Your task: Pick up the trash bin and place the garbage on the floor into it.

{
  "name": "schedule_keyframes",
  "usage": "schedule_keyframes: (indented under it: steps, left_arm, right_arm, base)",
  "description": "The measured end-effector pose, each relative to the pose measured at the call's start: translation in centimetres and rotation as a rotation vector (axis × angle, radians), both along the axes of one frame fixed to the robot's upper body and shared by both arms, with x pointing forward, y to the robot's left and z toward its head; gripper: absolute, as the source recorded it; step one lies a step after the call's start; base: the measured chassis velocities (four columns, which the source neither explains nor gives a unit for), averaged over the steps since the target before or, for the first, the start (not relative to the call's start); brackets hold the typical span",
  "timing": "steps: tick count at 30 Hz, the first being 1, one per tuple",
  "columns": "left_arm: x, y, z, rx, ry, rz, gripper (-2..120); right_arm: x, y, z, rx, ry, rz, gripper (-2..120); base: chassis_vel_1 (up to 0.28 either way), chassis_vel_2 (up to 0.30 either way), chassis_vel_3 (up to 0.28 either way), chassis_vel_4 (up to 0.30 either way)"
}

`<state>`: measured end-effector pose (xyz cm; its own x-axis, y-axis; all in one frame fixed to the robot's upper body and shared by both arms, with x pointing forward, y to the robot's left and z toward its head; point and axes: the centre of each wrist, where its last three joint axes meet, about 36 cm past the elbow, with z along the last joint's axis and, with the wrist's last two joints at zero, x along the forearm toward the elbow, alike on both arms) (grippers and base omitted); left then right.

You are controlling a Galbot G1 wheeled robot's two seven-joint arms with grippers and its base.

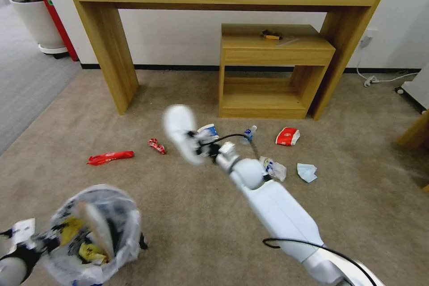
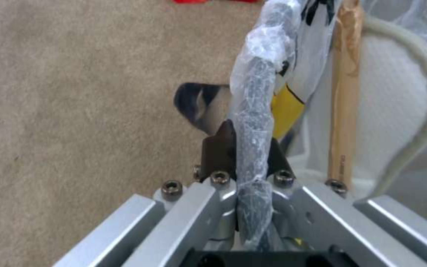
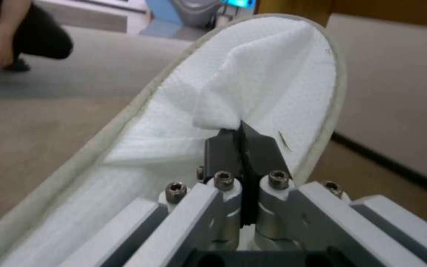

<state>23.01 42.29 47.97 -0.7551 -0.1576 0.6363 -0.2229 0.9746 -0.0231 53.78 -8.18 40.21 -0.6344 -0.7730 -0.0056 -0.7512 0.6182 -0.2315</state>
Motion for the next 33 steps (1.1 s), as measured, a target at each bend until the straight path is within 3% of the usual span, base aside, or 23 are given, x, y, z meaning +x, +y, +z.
schedule_keyframes:
  steps: [7,13,17,18,24,28,33]
  left_arm:
    - [0.1,-0.2,-0.1,0.000,0.003,-0.007,0]
    - [0.2,-0.2,0.0,0.004,0.001,-0.013,0]
    - [0.5,-0.7,0.4,0.003,-0.013,-0.024,0]
    - [0.5,-0.7,0.4,0.003,-0.013,-0.024,0]
    - [0.7,-1.9,1.3,-0.002,-0.038,-0.035,0]
    - [0.6,-2.2,1.8,-0.005,-0.044,-0.036,0]
    - [0.8,-2.4,2.1,-0.007,-0.046,-0.034,0]
  right_arm:
    - [-0.4,-0.8,0.4,0.010,-0.011,-0.010,0]
    - [-0.5,0.6,2.2,0.020,-0.061,0.041,0]
    - [-1.2,4.8,4.3,0.026,-0.101,0.155,0]
    - [-1.2,4.8,4.3,0.026,-0.101,0.155,0]
    - [-4.9,11.4,4.4,-0.008,-0.107,0.331,0]
    - [-7.1,14.2,3.2,-0.042,-0.092,0.409,0]
    - [-8.7,15.7,2.3,-0.061,-0.075,0.446,0]
  base:
    - [0.000,0.000,0.000,0.000]
    - [0.000,0.000,0.000,0.000]
    - [0.000,0.000,0.000,0.000]
    - [0.000,0.000,0.000,0.000]
    - [0.000,0.000,0.000,0.000]
    - [0.000,0.000,0.000,0.000]
    - [0.000,0.000,0.000,0.000]
